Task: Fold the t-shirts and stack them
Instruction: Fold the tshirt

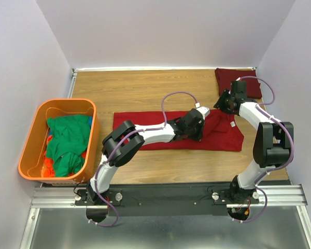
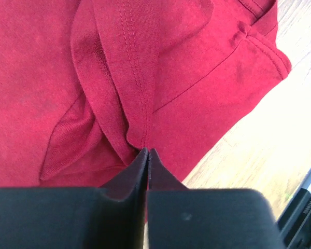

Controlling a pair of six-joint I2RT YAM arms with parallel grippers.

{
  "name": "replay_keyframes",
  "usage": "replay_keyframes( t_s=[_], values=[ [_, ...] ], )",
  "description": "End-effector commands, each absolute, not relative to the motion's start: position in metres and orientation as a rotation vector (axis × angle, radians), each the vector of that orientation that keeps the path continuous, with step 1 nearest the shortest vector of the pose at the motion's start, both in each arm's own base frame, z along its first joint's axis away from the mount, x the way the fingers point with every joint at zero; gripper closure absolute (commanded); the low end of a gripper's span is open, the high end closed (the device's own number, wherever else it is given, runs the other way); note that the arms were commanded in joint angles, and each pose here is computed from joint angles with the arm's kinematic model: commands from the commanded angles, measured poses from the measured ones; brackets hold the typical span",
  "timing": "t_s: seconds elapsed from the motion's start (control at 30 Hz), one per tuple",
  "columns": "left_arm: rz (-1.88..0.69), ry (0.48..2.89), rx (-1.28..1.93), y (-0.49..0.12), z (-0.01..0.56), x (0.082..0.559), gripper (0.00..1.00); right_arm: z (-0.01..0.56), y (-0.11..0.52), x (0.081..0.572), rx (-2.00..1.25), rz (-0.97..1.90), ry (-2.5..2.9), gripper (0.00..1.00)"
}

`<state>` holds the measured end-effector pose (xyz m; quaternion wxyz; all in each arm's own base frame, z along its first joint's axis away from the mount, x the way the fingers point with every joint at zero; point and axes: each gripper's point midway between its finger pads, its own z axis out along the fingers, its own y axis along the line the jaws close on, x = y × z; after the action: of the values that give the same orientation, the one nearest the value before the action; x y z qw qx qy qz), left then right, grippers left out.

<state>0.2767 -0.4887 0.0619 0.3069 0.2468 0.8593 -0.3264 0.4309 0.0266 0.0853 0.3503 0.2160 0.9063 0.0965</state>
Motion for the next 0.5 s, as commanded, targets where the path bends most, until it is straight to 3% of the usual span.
replay_keyframes(
  t_s=[0.0,0.47],
  values=[
    [-0.842,2.28,0.665,-0.491,0.062,0.276,1.0,0.075,0.028,0.42,0.536,0.259,2.386,0.48],
    [-0.787,2.229,0.648,-0.473,0.101,0.281,1.0,0.066,0.025,0.399,0.549,0.217,2.405,0.53]
  ],
)
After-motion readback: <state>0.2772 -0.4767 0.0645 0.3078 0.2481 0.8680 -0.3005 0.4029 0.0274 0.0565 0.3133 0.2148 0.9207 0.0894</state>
